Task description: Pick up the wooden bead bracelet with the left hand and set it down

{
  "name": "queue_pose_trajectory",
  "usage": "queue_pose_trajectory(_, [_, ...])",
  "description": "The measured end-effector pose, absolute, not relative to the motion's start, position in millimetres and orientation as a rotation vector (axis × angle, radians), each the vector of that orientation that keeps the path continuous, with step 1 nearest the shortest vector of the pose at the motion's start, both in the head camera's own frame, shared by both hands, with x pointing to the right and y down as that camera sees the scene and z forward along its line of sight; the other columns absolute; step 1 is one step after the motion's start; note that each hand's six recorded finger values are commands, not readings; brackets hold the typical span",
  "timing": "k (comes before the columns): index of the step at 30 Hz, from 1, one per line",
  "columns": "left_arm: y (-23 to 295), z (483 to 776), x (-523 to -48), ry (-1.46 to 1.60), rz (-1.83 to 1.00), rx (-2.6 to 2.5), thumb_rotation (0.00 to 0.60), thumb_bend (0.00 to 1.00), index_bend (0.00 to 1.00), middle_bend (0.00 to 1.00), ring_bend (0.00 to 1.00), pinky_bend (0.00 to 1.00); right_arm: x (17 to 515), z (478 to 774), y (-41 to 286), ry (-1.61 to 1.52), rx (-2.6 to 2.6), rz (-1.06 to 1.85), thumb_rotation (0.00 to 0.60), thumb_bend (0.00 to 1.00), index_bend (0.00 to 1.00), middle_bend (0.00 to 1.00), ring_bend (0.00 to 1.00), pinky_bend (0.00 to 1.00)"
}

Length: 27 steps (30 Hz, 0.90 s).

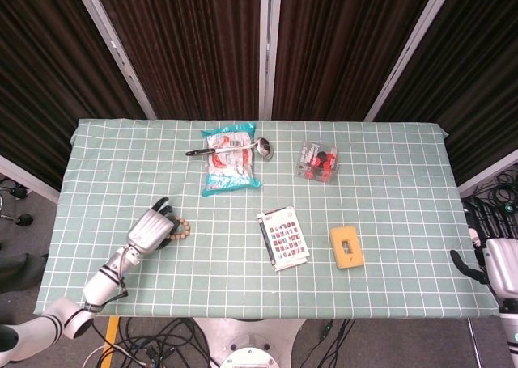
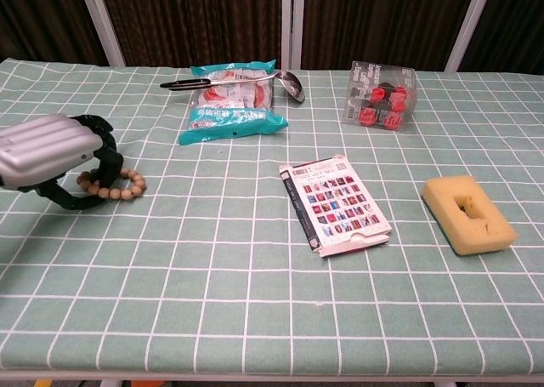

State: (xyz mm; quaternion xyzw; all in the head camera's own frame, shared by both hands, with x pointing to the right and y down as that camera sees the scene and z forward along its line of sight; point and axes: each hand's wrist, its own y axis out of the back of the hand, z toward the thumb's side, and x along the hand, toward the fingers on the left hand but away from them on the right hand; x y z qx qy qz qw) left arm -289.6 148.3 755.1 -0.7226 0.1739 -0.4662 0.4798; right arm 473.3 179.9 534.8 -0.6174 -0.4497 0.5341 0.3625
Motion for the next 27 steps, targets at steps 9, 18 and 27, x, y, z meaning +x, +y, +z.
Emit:
queue_pose_trajectory(9, [143.9, 737.0, -290.5, 0.912, -1.138, -2.211, 0.6, 0.38, 0.64, 0.66, 0.32, 0.17, 471.7, 532.5, 180.2, -1.164, -1.591, 1.358, 0.6, 0.2, 0.0, 0.0, 0.0, 0.0])
queue_pose_trajectory(18, [154.5, 725.7, -289.9, 1.366, -1.216, -2.729, 0.6, 0.42, 0.63, 0.65, 0.32, 0.17, 471.8, 526.2, 179.0, -1.172, -1.577, 1.344, 0.6, 0.19, 0.0, 0.0, 0.0, 0.0])
queue_pose_trajectory(27, [161.4, 713.0, -281.5, 1.666, -1.235, -3.059, 0.599, 0.43, 0.6, 0.63, 0.32, 0.17, 470.5, 524.3, 177.3, -1.172, -1.573, 1.335, 0.6, 0.19, 0.0, 0.0, 0.0, 0.0])
